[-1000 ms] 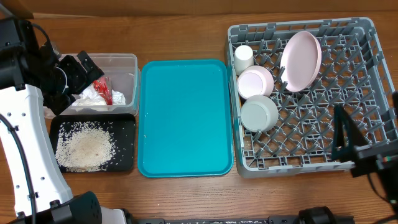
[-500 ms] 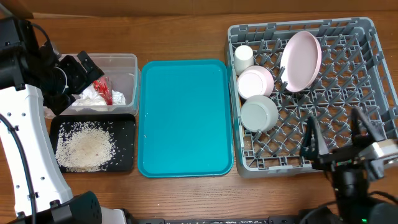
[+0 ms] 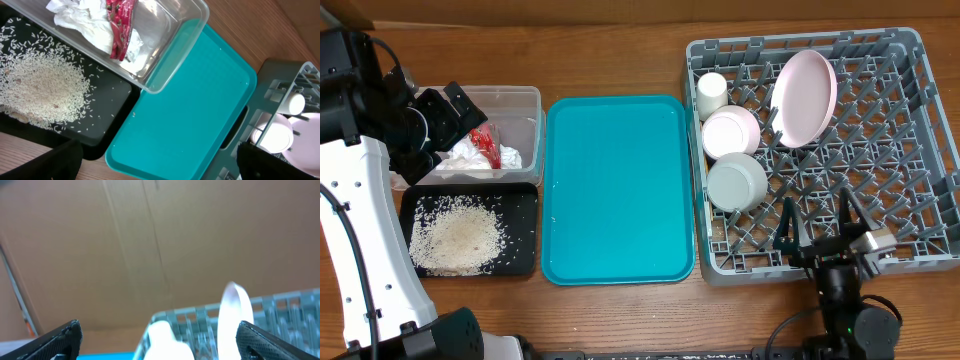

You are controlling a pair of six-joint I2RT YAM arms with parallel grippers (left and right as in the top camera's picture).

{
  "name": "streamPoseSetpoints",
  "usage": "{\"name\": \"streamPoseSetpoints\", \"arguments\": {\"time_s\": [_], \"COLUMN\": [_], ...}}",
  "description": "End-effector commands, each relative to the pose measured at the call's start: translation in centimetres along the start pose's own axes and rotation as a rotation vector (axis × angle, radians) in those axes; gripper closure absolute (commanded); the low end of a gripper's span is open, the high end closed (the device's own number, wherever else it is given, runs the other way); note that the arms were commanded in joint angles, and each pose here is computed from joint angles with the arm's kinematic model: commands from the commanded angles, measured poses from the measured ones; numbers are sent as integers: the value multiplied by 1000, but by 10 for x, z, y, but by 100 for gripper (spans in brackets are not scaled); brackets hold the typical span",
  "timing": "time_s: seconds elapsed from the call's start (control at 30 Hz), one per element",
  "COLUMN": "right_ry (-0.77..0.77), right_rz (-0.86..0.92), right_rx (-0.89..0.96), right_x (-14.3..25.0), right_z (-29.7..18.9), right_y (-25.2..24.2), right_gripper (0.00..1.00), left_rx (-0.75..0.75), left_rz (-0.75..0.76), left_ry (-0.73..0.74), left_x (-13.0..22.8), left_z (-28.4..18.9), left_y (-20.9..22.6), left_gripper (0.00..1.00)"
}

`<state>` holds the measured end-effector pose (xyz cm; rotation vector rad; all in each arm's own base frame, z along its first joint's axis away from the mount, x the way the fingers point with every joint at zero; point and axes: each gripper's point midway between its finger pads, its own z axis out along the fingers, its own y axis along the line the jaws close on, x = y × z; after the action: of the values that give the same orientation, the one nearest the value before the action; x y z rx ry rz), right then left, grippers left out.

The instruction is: Sort waste into correct bins and load items into the dishwasher

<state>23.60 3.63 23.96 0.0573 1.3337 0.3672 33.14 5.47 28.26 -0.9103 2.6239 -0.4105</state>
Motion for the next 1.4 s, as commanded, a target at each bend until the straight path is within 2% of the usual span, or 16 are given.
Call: {"name": "streamPoseSetpoints", "arguments": {"time_s": [0.0,0.3,1.37], "right_ry": [49,248,249], "right_rz": [8,17,18], "right_rx": [35,104,103], "right_x": [17,65,65], "right_z": [-1,-10,-10], "right_y": [-9,-24,-24], "right_gripper": [0,0,0], "left_rx": [12,12,12], "left_rz": [24,24,24], "left_ry": [-11,-11,-11], "left_x": [-1,-1,-1], "left_z": [-3,-3,-3], "left_y": [-4,-4,-4], "left_gripper": [0,0,0]}}
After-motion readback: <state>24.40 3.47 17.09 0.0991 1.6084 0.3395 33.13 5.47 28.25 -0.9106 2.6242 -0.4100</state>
